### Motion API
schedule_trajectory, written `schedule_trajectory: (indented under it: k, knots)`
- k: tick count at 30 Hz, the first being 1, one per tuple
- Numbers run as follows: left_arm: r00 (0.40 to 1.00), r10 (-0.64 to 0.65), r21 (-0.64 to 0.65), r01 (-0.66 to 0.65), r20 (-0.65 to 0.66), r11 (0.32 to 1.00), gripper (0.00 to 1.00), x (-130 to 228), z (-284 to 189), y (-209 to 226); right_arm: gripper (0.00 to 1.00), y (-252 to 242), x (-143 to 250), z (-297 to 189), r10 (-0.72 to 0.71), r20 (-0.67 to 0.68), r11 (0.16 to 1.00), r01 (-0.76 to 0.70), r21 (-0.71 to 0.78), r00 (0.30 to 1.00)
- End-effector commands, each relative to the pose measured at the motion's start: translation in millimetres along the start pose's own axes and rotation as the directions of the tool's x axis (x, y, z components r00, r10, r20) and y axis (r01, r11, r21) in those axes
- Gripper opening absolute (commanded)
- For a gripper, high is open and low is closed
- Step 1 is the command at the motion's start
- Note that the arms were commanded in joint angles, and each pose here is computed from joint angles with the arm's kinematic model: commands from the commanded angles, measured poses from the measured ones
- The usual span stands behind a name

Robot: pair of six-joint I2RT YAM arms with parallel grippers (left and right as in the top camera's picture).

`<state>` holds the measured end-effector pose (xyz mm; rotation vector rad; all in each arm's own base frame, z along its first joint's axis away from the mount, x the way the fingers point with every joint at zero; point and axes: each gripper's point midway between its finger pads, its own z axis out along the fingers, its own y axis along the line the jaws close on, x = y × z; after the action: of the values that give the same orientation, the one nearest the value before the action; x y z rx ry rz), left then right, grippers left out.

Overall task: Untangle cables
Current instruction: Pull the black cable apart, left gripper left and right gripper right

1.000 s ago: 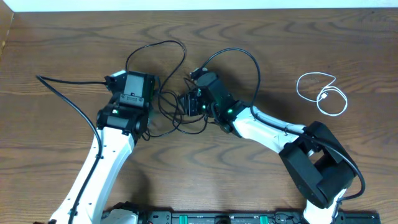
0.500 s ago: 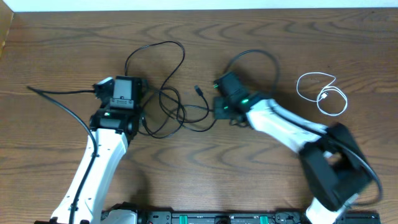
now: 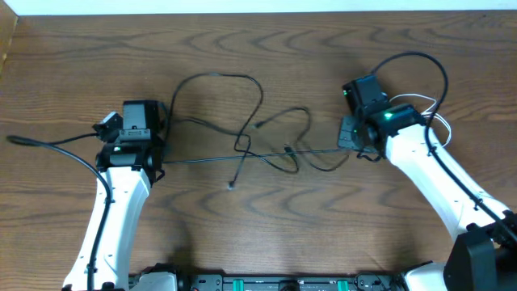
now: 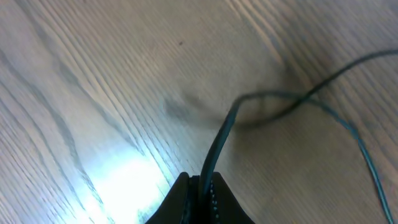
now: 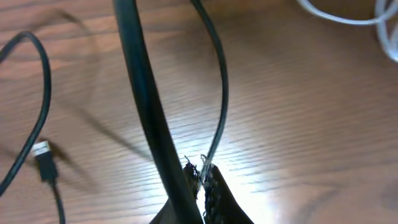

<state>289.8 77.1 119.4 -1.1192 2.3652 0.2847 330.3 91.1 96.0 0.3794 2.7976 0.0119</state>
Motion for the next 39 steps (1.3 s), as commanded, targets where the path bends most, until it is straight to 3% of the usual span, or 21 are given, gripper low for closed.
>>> schedule_trajectory:
  k: [1,9,16,21,30,39]
  knots:
    - [0.997,-0.08,-0.064,0.081,0.024,0.995,0.08,-11.2,5.8,22.4,0.01,-55.8,-27.6,-6.2,0.045,0.1,0.981,-0.063,0.184,0.994]
    - [0.986,-0.159,-0.052,0.157,-0.039,0.986,0.08,-8.8,16.1,35.6,0.01,-94.6,-39.1,-4.5,0.152,0.109,0.96,-0.173,0.221,0.982]
    - [0.979,-0.193,-0.042,0.191,-0.064,0.981,0.08,-8.5,18.9,39.4,0.01,-96.4,-39.9,-3.3,0.153,0.098,0.964,-0.17,0.205,0.983]
    - [0.978,-0.194,-0.033,0.192,-0.071,0.981,0.08,-7.7,18.9,37.5,0.01,-78.3,-37.5,-0.1,0.139,0.058,0.983,-0.145,0.109,0.989]
    - [0.976,-0.196,-0.003,0.196,-0.091,0.981,0.08,-5.9,18.8,31.4,0.01,-17.0,-36.4,-3.3,0.043,-0.006,0.975,-0.043,-0.22,0.999]
    - [0.977,-0.177,0.068,0.186,-0.121,0.98,0.08,-4.6,17.9,17.6,0.01,7.5,-28.4,-7.3,-0.004,-0.02,0.957,-0.002,-0.291,1.0]
